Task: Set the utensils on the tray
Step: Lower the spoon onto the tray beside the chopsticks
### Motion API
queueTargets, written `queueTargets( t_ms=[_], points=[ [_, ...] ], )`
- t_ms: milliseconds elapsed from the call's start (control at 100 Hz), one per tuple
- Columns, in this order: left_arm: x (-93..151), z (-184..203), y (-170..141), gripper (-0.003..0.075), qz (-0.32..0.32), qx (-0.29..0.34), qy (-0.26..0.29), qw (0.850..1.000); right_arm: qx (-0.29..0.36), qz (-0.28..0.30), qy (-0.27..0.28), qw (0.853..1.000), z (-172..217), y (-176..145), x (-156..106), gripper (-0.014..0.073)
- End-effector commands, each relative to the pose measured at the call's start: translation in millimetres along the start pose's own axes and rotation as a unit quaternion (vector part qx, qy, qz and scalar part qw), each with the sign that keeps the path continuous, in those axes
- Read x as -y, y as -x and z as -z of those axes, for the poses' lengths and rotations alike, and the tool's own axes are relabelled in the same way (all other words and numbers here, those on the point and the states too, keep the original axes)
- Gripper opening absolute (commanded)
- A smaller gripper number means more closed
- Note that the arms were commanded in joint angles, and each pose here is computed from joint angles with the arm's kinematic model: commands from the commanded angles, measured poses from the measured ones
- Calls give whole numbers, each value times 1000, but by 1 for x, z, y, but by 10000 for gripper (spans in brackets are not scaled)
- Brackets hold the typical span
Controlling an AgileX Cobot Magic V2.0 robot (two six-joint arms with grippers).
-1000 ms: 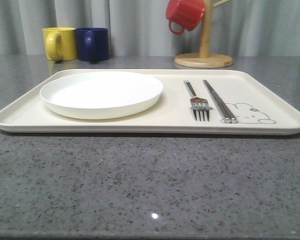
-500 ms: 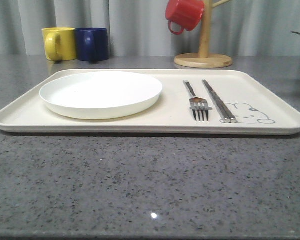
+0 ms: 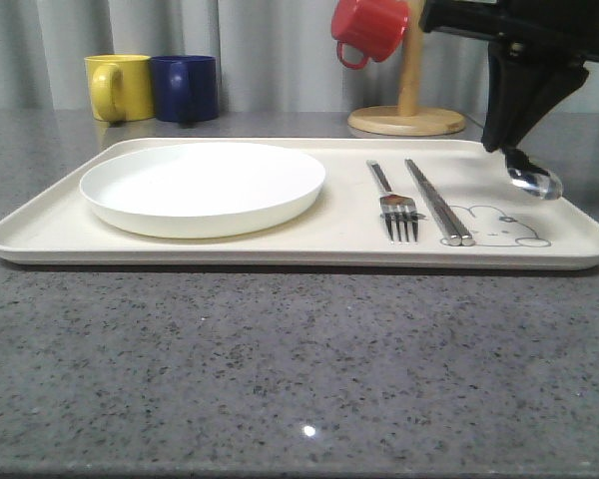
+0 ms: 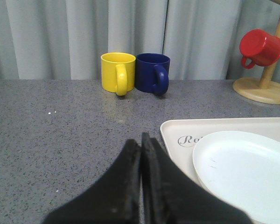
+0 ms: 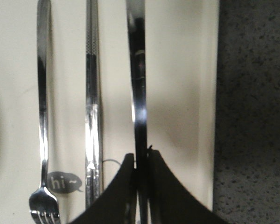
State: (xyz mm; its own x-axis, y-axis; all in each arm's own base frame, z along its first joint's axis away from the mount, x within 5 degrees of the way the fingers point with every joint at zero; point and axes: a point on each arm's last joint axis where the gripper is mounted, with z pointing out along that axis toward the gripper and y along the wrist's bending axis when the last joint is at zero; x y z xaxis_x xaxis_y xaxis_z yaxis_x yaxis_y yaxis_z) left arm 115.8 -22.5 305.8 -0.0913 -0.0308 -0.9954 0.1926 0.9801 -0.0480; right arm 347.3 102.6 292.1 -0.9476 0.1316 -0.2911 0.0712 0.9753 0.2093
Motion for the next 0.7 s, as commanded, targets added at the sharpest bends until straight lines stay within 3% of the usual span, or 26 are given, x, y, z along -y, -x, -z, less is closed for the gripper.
queueTargets(
  t_ms=[0, 320, 690],
  points=[
    [-1, 0, 15, -18, 4, 43, 10, 999, 37, -2, 11, 999, 14, 5, -3, -57],
    [-1, 0, 15, -18, 4, 43, 10, 999, 12, -6, 1, 1000, -5, 7, -1, -43],
    [-1, 0, 15, -18, 4, 43, 10, 999, 12, -6, 2, 1000, -5, 7, -1, 244]
  ],
)
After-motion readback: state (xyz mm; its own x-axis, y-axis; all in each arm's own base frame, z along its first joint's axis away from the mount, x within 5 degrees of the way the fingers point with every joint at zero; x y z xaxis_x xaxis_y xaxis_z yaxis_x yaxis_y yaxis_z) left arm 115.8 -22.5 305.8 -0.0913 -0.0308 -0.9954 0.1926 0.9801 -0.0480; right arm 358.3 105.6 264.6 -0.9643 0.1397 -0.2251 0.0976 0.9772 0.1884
